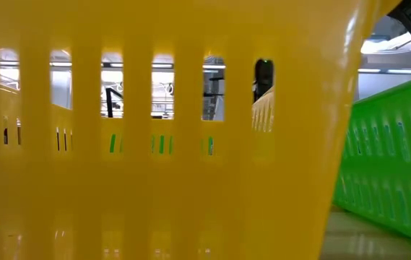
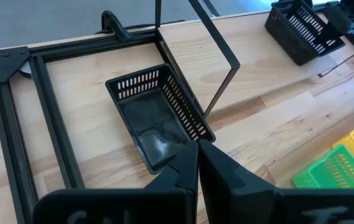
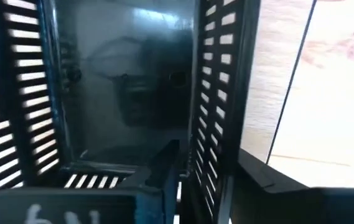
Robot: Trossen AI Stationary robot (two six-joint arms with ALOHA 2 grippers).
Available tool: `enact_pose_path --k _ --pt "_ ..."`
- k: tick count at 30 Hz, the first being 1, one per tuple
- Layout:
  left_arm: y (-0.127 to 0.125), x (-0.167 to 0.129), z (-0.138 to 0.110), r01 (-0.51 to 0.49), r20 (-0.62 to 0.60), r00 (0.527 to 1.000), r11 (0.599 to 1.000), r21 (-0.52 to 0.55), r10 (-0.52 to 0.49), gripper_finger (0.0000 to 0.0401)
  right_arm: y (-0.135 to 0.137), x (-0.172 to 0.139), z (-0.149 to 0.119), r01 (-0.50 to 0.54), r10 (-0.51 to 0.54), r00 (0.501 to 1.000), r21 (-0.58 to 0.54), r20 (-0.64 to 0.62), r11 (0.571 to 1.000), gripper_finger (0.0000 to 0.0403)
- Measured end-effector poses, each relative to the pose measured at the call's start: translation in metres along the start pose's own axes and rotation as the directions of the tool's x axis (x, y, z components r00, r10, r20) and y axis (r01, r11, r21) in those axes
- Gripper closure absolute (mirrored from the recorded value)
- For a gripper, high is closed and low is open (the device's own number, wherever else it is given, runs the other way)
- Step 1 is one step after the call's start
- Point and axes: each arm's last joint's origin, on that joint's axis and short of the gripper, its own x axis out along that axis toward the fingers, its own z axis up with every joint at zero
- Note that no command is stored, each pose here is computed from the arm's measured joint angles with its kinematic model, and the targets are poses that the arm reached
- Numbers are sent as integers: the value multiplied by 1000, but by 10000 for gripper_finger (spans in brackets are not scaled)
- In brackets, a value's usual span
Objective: Stack baskets on shelf by color
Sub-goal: Put the right black basket on the shelf
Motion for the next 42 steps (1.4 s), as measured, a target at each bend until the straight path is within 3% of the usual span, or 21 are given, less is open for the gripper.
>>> enact_pose_path --k 7,29,42 --pt "0 0 0 0 0 1000 1000 0 0 401 11 -4 1 -67 68 996 -22 50 998 247" --pt "0 0 0 1 -3 1000 1000 0 -1 401 33 -22 6 -216 229 964 -104 134 971 243" --pt "0 0 0 1 -4 1000 1000 0 -1 401 42 -23 -4 -234 256 957 -160 135 959 244"
